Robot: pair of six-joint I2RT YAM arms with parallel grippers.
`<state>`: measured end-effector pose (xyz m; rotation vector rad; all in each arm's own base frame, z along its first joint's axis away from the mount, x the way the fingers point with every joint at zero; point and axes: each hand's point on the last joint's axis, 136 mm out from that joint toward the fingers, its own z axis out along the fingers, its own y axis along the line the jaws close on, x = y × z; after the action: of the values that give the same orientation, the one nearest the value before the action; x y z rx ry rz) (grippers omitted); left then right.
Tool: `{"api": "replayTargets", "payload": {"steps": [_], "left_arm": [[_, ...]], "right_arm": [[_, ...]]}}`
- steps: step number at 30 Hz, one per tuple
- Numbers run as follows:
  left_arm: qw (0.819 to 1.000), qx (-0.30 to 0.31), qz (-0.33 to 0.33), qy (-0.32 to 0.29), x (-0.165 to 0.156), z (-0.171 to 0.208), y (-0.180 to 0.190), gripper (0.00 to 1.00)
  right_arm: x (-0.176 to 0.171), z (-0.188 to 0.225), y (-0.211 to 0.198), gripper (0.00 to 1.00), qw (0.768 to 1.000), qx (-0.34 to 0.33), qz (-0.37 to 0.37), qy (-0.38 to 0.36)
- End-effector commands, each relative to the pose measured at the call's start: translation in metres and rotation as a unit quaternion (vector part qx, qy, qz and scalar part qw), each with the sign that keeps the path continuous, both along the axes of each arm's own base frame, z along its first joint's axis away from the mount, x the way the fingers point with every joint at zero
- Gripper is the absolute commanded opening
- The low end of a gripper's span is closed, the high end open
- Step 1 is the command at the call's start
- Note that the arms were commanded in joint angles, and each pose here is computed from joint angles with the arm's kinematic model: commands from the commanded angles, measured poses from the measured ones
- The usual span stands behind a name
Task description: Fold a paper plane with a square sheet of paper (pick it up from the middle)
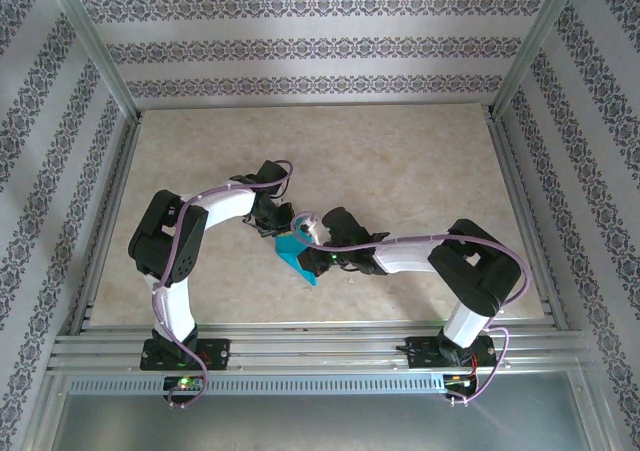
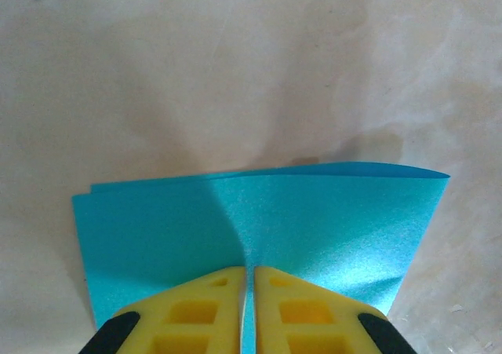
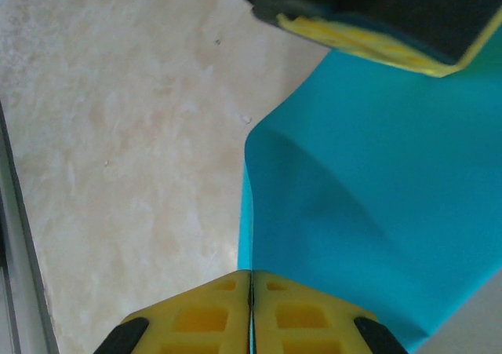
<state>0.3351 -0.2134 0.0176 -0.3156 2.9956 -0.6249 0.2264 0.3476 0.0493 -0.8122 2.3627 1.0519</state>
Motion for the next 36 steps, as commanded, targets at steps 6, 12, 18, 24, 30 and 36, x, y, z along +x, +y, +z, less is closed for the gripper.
{"api": "replayTargets", "payload": {"steps": [6, 12, 18, 24, 30, 36], "left_arm": [[0.998, 0.042, -0.029, 0.039, -0.020, -0.023, 0.008, 0.12], [0.998, 0.042, -0.031, 0.040, -0.020, -0.024, 0.008, 0.12], [0.998, 0.044, -0.029, 0.041, -0.020, -0.025, 0.008, 0.12], [0.998, 0.043, -0.031, 0.041, -0.021, -0.025, 0.007, 0.12], [0.998, 0.042, -0.034, 0.043, -0.021, -0.027, 0.007, 0.12], [0.998, 0.042, -0.036, 0.044, -0.023, -0.027, 0.006, 0.11]], "right_arm": [[0.008, -0.001, 0.003, 0.09, 0.999, 0.000, -0.011, 0.036], [0.009, -0.006, 0.002, 0.09, 0.999, -0.010, -0.014, 0.049], [0.009, -0.013, -0.004, 0.10, 0.998, -0.026, -0.023, 0.061], [0.012, -0.016, -0.007, 0.11, 0.996, -0.033, -0.034, 0.069], [0.014, -0.021, -0.009, 0.11, 0.995, -0.044, -0.038, 0.077], [0.017, -0.026, -0.012, 0.10, 0.994, -0.057, -0.046, 0.077]]}}
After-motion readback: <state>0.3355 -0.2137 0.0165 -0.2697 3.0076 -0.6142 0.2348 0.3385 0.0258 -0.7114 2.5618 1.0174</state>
